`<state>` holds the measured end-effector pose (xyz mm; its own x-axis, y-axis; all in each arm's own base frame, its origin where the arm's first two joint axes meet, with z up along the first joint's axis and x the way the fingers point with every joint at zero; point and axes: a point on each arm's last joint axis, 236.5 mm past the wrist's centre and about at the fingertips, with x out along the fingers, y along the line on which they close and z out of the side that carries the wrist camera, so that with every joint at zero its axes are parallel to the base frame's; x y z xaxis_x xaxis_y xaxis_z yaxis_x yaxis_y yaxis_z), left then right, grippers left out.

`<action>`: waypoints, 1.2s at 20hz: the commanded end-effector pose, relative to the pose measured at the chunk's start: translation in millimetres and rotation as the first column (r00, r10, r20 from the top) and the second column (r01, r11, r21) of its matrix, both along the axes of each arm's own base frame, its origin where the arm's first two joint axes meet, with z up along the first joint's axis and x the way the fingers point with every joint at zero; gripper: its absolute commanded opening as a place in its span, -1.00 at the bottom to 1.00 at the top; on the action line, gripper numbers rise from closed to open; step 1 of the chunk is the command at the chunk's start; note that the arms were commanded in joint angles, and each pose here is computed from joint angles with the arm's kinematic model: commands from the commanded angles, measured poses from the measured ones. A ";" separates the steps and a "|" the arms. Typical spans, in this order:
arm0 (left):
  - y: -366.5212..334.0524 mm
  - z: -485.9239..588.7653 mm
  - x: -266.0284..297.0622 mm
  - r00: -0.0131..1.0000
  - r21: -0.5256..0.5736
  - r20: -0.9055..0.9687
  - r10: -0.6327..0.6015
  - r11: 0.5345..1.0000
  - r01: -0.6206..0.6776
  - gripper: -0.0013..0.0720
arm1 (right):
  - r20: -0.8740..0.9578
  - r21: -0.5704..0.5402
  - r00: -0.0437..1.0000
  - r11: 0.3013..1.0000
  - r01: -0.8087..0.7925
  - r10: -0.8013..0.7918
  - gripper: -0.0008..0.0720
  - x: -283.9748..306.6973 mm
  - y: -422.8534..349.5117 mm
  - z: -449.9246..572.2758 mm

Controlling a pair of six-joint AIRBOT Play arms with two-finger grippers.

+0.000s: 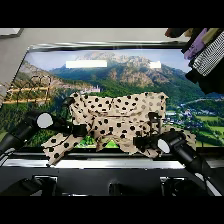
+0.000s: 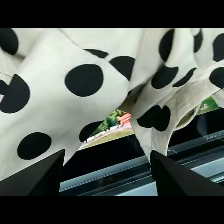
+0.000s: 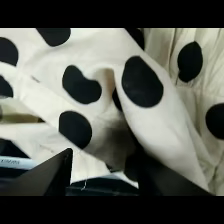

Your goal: Fold the clothes and pants, and hang the long-sleeved shirts on hangers.

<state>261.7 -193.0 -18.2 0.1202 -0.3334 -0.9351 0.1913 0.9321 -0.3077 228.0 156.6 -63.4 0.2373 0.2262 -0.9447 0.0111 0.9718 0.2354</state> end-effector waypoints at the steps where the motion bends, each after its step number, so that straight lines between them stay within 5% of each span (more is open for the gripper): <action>1: -8.6 -1.4 -5.6 0.999 -0.003 0.013 -0.030 1.000 0.030 0.67 | 0.014 -0.011 1.000 1.000 -0.002 0.002 0.30 11.8 4.0 -15.7; 3: -15.3 -3.7 -8.5 0.999 -0.003 0.014 -0.051 0.999 0.051 0.67 | 0.006 -0.017 1.000 1.000 -0.002 0.002 0.16 11.8 3.6 -19.5; 5: -25.5 -9.2 -11.4 0.997 -0.002 0.015 -0.078 0.997 0.078 0.67 | 0.000 -0.019 1.000 1.000 0.001 -0.001 -0.70 10.6 3.0 -19.2; 6: -31.7 -12.7 -13.6 0.995 -0.001 0.015 -0.095 0.995 0.095 0.67 | -0.009 -0.019 1.000 1.000 0.008 -0.008 -0.88 9.2 2.9 -18.8; 18: -70.4 -60.9 -27.2 0.983 0.025 -0.024 -0.184 0.982 0.185 0.63 | -0.100 0.073 0.984 0.985 0.157 -0.150 -0.91 -9.8 12.5 -2.9; 19: -69.9 -67.3 -27.7 0.985 0.032 -0.042 -0.170 0.985 0.171 0.50 | -0.121 0.078 0.980 0.983 0.165 -0.155 -0.91 -13.9 14.2 -3.0; 20: -68.0 -73.0 -29.6 0.986 0.041 -0.069 -0.151 0.987 0.154 -0.35 | -0.146 0.065 0.977 0.983 0.169 -0.158 -0.92 -18.6 12.9 -1.2; 21: -68.2 -72.7 -28.8 0.985 0.040 -0.074 -0.153 0.987 0.156 -0.93 | -0.154 0.045 0.977 0.987 0.157 -0.149 -0.92 -19.7 10.5 4.5; 24: -69.8 -30.6 -2.0 0.989 0.016 -0.043 -0.138 0.990 0.139 -0.93 | -0.067 -0.058 0.993 0.994 0.090 -0.094 -0.92 4.9 -6.1 56.2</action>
